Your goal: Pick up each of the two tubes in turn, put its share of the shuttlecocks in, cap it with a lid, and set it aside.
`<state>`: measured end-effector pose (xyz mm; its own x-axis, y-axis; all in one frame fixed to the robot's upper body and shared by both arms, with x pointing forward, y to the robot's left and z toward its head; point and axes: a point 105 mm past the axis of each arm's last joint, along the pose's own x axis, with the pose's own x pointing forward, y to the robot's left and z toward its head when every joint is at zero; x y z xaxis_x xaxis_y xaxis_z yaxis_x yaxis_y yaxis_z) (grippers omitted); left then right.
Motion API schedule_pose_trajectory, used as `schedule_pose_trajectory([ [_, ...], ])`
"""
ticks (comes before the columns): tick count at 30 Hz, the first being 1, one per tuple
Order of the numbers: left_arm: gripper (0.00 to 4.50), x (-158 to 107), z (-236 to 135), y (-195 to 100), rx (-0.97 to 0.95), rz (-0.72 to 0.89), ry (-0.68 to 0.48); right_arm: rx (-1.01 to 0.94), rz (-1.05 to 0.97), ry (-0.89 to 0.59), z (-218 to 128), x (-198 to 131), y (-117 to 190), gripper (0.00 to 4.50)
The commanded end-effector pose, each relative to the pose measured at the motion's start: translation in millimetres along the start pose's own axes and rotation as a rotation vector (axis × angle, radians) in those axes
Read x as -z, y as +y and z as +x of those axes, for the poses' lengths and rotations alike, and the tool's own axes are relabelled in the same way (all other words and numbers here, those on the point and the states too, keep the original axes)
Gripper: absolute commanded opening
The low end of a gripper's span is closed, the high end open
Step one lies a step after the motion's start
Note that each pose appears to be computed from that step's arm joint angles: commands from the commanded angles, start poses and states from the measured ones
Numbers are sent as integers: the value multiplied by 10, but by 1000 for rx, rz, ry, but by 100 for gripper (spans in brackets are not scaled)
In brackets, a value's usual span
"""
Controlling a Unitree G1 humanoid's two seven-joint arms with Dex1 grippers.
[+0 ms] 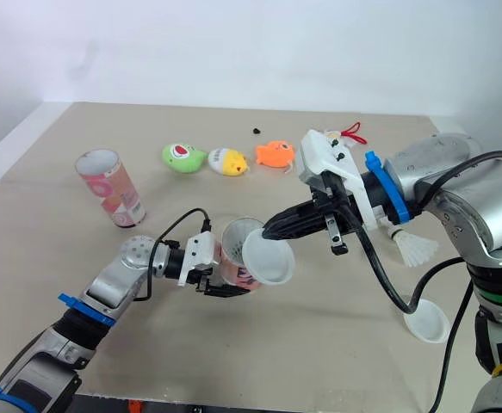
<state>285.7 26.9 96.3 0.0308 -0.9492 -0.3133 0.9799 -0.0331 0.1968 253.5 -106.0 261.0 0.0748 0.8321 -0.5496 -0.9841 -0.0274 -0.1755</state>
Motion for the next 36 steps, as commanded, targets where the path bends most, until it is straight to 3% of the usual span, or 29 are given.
schedule_pose_trajectory([
  [1,294,184,53,-126,49,-94,50,13,-93,36,-2,-114,-24,10],
  [12,294,135,132,-142,54,-93,-7,-46,-222,98,183,-257,-149,10],
  [21,294,125,164,-136,50,-67,-14,-32,-341,228,353,-114,-317,10],
  [36,294,173,122,-114,23,-60,3,60,-619,307,282,-315,-314,10],
])
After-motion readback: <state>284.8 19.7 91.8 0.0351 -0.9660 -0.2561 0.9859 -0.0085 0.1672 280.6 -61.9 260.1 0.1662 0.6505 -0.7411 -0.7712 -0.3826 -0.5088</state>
